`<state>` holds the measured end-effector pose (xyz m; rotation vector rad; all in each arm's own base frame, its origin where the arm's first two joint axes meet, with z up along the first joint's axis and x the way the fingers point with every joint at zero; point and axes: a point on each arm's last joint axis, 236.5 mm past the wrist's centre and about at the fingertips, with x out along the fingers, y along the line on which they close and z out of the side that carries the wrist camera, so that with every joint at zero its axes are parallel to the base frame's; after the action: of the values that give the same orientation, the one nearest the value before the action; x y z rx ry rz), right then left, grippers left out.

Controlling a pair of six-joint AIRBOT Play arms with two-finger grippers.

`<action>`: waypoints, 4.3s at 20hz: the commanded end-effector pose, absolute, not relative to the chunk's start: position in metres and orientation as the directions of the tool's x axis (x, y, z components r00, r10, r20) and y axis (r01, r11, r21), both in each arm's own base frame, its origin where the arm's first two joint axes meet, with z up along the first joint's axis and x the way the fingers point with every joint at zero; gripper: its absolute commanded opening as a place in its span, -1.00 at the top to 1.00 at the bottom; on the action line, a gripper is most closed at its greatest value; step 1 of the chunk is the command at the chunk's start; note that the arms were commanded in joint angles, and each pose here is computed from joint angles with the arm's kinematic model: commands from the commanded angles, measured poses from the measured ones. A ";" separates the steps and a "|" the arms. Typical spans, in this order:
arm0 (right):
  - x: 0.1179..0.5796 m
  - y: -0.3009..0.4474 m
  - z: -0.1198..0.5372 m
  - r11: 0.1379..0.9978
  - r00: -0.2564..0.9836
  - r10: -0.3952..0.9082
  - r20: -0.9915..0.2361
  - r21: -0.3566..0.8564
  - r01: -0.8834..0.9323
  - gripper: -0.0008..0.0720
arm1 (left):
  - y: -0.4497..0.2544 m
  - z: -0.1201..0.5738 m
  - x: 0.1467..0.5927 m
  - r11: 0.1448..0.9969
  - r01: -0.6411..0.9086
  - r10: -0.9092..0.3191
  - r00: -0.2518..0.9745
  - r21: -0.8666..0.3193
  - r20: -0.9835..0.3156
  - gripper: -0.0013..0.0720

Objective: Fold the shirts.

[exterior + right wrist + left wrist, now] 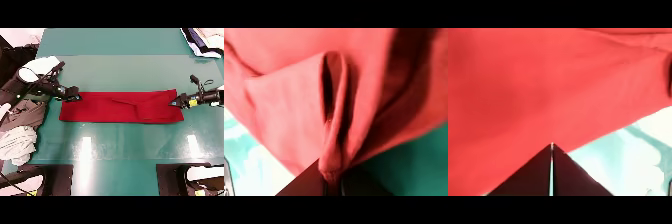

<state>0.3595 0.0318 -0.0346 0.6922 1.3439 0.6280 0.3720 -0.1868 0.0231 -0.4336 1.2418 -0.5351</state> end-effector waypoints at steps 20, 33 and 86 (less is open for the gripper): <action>0.387 0.243 0.212 0.584 0.127 0.772 -0.623 0.617 -0.528 0.94 | -0.369 -0.064 0.403 0.742 0.322 -0.623 0.006 -0.588 -0.782 0.91; 0.366 0.383 0.147 0.443 -0.081 0.784 -0.616 0.646 -0.621 0.94 | -0.136 0.111 0.449 0.904 0.321 -0.384 0.324 -0.281 -0.865 0.91; 0.430 0.197 0.010 0.723 0.225 0.690 -0.688 0.653 -0.223 0.94 | -0.071 0.161 0.411 0.928 0.222 -0.369 0.417 -0.300 -0.831 0.91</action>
<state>0.4223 0.2721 0.0045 0.4484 1.2312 0.8374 0.4125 -0.0711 0.1616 -0.1538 1.0734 -0.3701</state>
